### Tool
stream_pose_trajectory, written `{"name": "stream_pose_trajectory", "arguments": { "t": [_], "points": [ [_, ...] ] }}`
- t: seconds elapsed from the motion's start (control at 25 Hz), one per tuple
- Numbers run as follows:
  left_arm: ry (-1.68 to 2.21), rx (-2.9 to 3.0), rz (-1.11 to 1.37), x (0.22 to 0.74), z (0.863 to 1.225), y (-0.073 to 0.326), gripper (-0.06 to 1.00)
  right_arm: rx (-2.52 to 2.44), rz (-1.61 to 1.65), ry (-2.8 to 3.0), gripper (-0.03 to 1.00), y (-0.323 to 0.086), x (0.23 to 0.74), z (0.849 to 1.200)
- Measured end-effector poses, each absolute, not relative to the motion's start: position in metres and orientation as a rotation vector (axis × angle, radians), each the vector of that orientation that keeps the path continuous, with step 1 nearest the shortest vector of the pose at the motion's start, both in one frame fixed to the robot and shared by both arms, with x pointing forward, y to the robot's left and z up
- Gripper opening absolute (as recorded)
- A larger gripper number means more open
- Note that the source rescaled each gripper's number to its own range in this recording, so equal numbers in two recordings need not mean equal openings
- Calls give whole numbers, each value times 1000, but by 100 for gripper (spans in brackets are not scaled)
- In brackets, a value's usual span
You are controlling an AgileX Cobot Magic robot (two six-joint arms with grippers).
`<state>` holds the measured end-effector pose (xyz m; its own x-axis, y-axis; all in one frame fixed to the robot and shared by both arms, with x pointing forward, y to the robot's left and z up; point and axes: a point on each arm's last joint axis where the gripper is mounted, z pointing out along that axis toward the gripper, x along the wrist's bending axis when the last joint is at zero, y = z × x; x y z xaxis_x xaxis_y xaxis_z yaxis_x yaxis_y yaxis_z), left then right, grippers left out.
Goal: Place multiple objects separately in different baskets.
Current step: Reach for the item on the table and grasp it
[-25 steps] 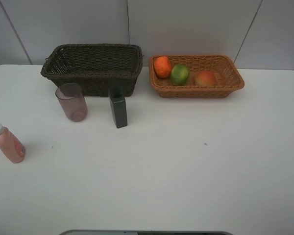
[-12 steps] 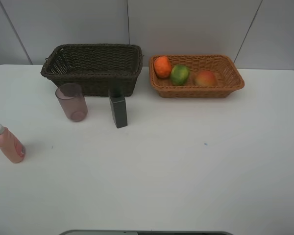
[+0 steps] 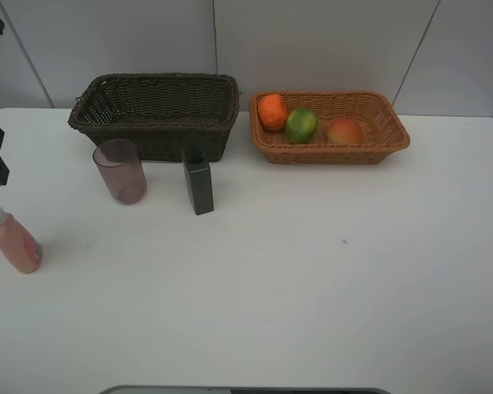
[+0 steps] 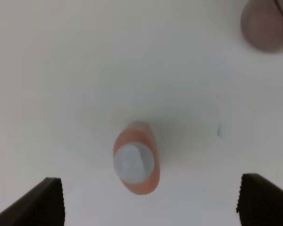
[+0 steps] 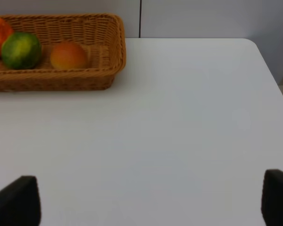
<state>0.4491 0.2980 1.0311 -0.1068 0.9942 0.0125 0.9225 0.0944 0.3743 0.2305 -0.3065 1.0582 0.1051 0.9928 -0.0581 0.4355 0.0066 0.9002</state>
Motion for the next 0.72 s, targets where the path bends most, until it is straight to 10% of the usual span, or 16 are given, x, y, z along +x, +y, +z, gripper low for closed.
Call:
{"name": "stream_pose_trajectory", "arguments": {
  "t": [0.72],
  "points": [
    [2239,1913,333,471,996,310,95,1556,850,1452,96,-307,230,1058]
  ]
}}
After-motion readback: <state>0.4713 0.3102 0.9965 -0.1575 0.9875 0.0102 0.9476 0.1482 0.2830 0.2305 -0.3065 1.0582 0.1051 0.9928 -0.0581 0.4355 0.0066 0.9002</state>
